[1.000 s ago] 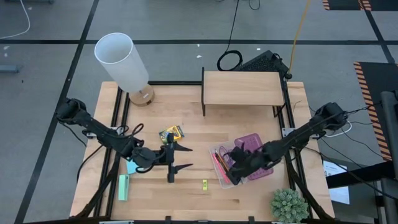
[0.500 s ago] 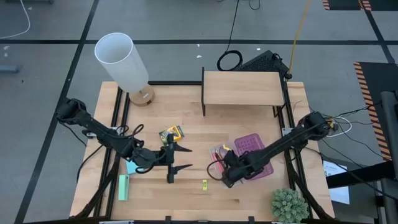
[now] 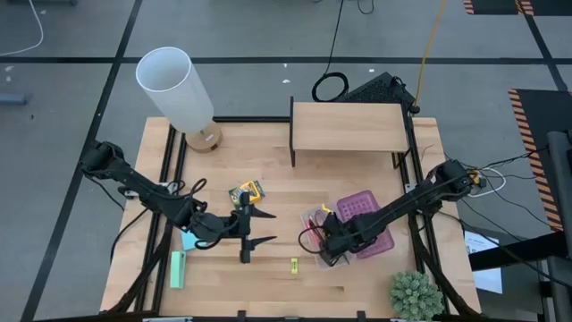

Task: Pack school essentials
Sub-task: Put the purple scissors into the purple supply box, then put the yellow eraser into the purple supply box

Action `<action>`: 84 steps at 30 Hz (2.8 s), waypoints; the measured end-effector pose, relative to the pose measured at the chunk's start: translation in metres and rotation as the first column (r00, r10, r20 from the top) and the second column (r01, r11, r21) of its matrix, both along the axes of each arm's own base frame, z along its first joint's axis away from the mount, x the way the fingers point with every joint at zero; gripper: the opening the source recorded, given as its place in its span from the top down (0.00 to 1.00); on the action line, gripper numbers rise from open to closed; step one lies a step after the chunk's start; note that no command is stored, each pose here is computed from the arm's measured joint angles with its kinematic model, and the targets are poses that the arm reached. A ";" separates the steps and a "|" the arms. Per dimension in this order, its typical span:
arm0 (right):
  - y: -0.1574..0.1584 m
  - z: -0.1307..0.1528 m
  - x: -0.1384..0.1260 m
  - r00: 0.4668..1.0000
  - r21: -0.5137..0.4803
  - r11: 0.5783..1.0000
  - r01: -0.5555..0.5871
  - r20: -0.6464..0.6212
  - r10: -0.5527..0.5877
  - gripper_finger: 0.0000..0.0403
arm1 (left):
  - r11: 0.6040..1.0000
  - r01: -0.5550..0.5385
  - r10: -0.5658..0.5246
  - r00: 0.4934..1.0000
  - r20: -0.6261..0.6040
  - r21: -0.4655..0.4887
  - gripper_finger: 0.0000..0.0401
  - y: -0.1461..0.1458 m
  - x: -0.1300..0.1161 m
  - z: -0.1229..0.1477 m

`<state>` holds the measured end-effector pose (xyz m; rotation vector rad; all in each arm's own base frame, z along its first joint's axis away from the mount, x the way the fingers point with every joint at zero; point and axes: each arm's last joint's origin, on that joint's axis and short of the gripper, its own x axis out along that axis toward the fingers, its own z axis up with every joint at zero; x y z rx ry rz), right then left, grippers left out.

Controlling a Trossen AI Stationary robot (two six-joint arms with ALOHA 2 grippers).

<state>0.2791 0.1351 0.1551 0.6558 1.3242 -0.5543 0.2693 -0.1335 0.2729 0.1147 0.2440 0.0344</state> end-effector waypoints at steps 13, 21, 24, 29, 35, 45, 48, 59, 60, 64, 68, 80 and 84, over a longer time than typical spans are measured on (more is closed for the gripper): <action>0.000 -0.002 0.000 1.000 0.003 1.000 0.000 0.011 0.000 0.81 | 1.000 0.000 0.000 1.000 0.000 0.001 0.36 0.000 0.000 0.000; 0.001 -0.001 0.001 1.000 0.008 1.000 0.006 0.023 -0.006 0.86 | 1.000 0.000 0.000 1.000 0.000 0.001 0.36 0.000 0.000 0.000; 0.001 0.001 0.001 1.000 0.008 1.000 0.010 0.029 -0.010 0.83 | 1.000 0.000 0.000 1.000 0.000 0.002 0.36 0.000 0.000 0.000; -0.002 0.013 -0.002 0.997 -0.017 1.000 0.026 0.075 -0.025 0.84 | 1.000 0.000 0.000 1.000 -0.001 0.002 0.36 0.000 0.000 0.000; -0.005 0.026 -0.005 0.991 -0.056 0.997 0.049 0.128 -0.042 0.85 | 1.000 0.001 -0.001 1.000 0.000 0.004 0.36 0.000 0.000 0.000; -0.005 0.012 -0.007 0.994 -0.029 0.997 0.070 0.092 -0.067 0.81 | 1.000 0.001 -0.001 1.000 0.000 0.004 0.36 0.000 0.000 0.000; -0.006 0.008 -0.010 0.993 -0.027 0.996 0.084 0.085 -0.082 0.79 | 1.000 0.001 -0.001 1.000 -0.001 0.005 0.36 0.000 0.000 0.000; -0.007 0.005 -0.015 0.995 -0.025 0.998 0.054 0.081 -0.052 0.58 | 1.000 0.001 -0.001 1.000 -0.006 0.007 0.36 0.000 0.000 -0.001; -0.007 0.007 -0.015 0.994 -0.032 0.998 0.048 0.098 -0.045 0.57 | 1.000 0.001 -0.001 1.000 -0.007 0.008 0.36 0.000 0.000 -0.001; -0.009 0.023 -0.017 0.985 -0.044 0.999 0.004 0.170 0.003 0.54 | 1.000 0.000 0.001 1.000 -0.024 0.012 0.36 0.000 -0.001 -0.002; -0.013 0.049 -0.021 0.949 -0.096 0.990 -0.102 0.289 0.125 0.54 | 0.999 -0.021 0.024 0.994 -0.106 0.026 0.36 0.002 -0.004 -0.011; -0.033 0.090 -0.038 0.787 -0.695 0.687 -0.214 0.293 0.542 0.56 | 0.933 -0.349 0.290 0.868 -0.403 -0.081 0.36 0.028 -0.019 -0.046; -0.037 0.074 -0.040 0.737 -0.762 0.614 -0.205 0.293 0.610 0.56 | 0.880 -0.431 0.310 0.840 -0.445 -0.201 0.36 0.021 -0.033 -0.065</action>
